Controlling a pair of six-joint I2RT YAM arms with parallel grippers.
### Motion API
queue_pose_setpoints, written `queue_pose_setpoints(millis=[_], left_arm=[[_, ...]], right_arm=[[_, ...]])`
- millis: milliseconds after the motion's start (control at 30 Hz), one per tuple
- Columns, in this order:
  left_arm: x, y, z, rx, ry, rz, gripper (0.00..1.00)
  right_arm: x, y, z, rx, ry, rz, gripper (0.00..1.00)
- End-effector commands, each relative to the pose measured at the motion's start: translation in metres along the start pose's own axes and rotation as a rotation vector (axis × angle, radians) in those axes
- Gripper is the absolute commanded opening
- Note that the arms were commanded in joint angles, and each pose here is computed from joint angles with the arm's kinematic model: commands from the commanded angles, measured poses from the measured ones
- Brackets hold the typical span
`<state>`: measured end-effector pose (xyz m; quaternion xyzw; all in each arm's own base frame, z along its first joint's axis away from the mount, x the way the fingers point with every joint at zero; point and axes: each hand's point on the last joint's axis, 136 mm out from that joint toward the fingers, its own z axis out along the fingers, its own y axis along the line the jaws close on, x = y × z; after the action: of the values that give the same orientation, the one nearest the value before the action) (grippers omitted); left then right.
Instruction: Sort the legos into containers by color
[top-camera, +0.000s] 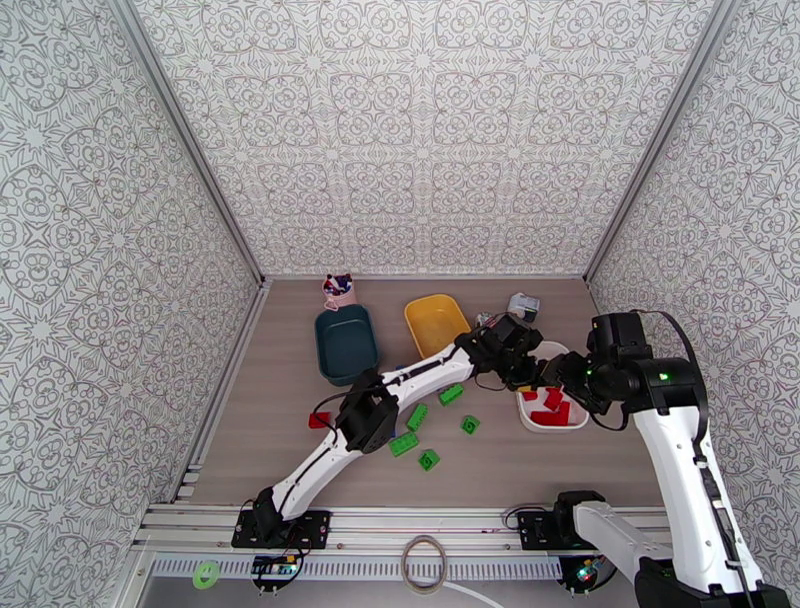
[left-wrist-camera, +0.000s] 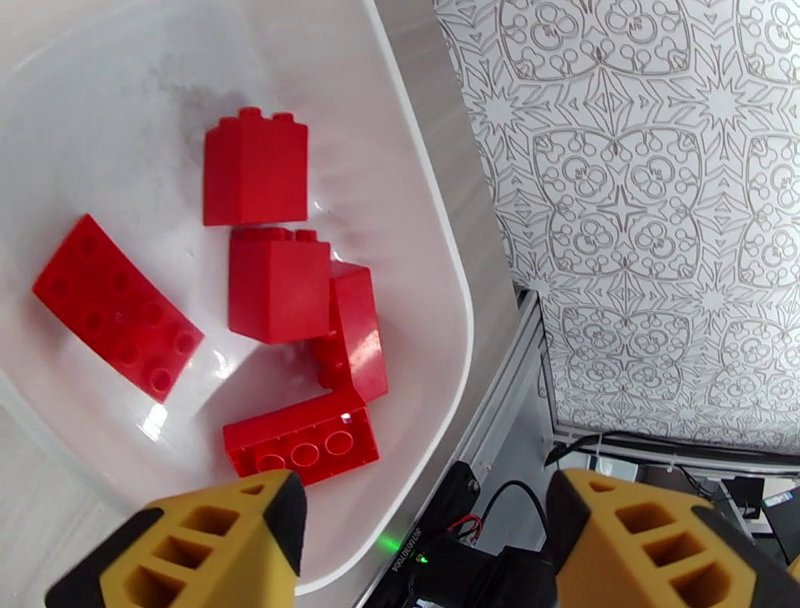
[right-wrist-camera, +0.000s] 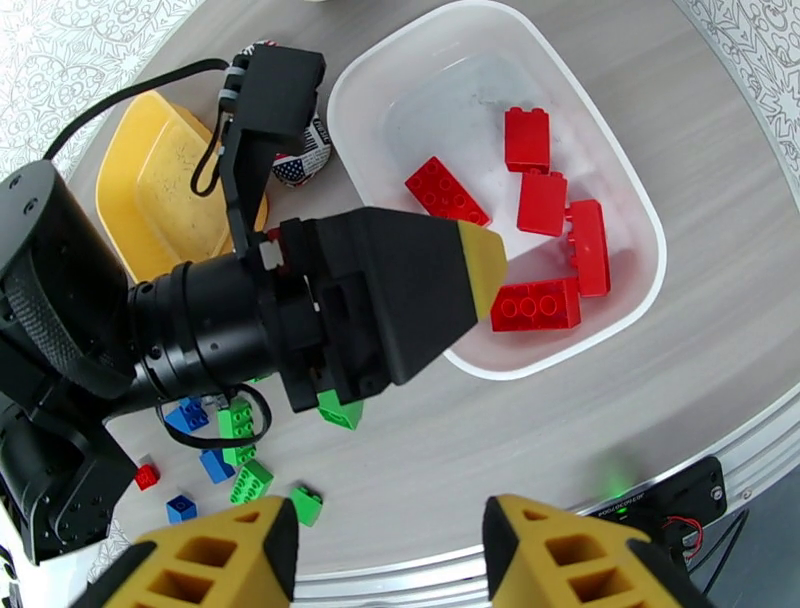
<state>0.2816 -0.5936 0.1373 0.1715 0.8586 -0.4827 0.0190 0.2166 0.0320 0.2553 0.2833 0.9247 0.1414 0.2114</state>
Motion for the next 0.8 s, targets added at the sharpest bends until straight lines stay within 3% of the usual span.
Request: queue_pose_setpoints(millis=[0, 200, 400, 533, 767], left_arm=[[-0.013, -0.025, -0.055, -0.075, -0.102, 0.091, 0.68], [-0.006, 0.007, -0.129, -0.378, -0.212, 0.114, 0.67], [0.023, 0.064, -0.228, -0.765, -0.319, 0.063, 0.7], [0.058, 0.103, -0.293, -0.912, -0.4, -0.078, 0.74], [0.134, 0.173, -0.372, -1.006, -0.516, -0.386, 0.81]], right_arm=[[-0.004, 0.015, 0.005, -0.079, 0.007, 0.006, 0.53], [-0.015, 0.057, 0.021, -0.265, 0.038, 0.032, 0.52], [-0.004, 0.095, 0.044, -0.287, 0.122, -0.082, 0.51], [0.025, 0.127, 0.067, -0.284, 0.196, -0.185, 0.52], [0.103, 0.185, 0.101, -0.272, 0.336, -0.404, 0.55]])
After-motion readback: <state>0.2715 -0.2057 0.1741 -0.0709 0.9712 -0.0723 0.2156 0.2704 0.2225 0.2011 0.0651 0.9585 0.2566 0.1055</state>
